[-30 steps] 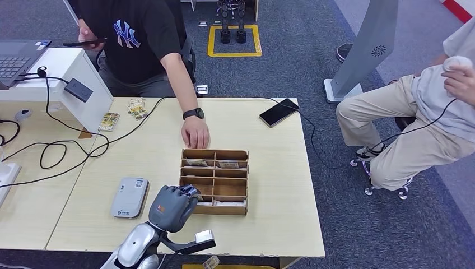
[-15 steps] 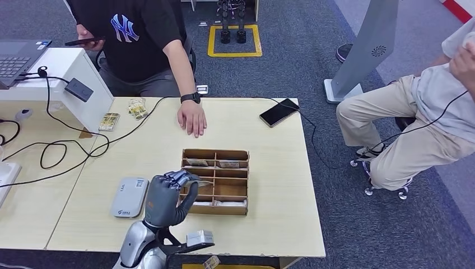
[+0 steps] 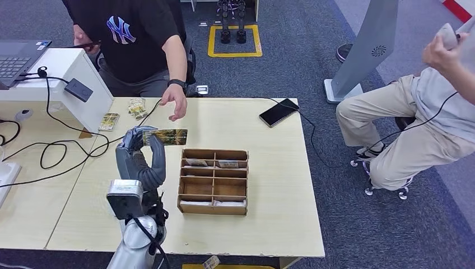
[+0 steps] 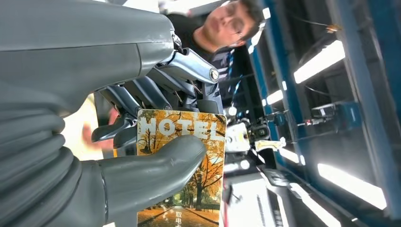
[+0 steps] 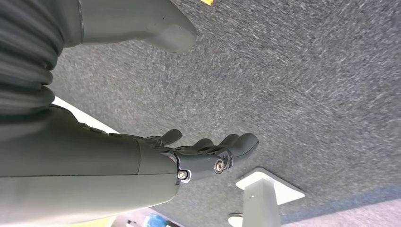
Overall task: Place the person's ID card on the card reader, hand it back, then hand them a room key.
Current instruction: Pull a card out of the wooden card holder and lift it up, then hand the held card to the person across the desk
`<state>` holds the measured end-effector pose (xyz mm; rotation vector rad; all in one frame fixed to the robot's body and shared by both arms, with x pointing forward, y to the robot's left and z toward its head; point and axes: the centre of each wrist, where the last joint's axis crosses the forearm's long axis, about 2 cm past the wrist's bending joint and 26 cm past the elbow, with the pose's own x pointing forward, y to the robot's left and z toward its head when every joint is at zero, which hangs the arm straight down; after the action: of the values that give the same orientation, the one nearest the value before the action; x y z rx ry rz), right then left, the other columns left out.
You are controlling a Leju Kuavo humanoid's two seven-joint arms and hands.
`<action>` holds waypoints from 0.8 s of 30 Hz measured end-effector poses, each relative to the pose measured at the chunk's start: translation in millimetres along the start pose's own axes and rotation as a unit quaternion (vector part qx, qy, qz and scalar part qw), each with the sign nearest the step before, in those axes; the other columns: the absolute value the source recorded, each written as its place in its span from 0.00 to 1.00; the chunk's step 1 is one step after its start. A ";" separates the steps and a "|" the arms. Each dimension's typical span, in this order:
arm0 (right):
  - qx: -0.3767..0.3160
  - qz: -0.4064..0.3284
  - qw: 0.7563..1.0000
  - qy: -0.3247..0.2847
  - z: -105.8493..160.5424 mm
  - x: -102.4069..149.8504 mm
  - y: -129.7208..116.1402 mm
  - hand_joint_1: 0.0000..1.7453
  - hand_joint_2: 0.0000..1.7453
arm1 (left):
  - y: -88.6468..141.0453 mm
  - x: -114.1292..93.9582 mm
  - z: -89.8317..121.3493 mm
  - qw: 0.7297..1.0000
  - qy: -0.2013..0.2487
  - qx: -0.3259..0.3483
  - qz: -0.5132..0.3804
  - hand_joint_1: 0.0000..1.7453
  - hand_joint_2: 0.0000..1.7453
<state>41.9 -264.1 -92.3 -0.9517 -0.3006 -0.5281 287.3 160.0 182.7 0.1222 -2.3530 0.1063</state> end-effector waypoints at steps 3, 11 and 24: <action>0.003 0.006 1.000 -0.009 0.1 0.2 0.2 0.00 1.00 | 1.3 -0.3 -14.6 0.998 0.024 0.020 0.060 1.00 1.00; 0.012 0.018 1.000 -0.023 1.7 0.5 2.0 0.00 1.00 | 13.3 -12.1 -51.7 0.991 0.062 0.066 0.099 1.00 1.00; 0.026 0.037 0.998 -0.039 3.8 1.1 4.4 0.00 1.00 | 24.9 -48.9 -101.0 0.984 0.125 0.128 0.006 1.00 1.00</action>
<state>45.2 -259.2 -92.7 -0.9314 -0.3467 -0.4150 389.4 199.0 218.4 0.2072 -2.0817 0.4063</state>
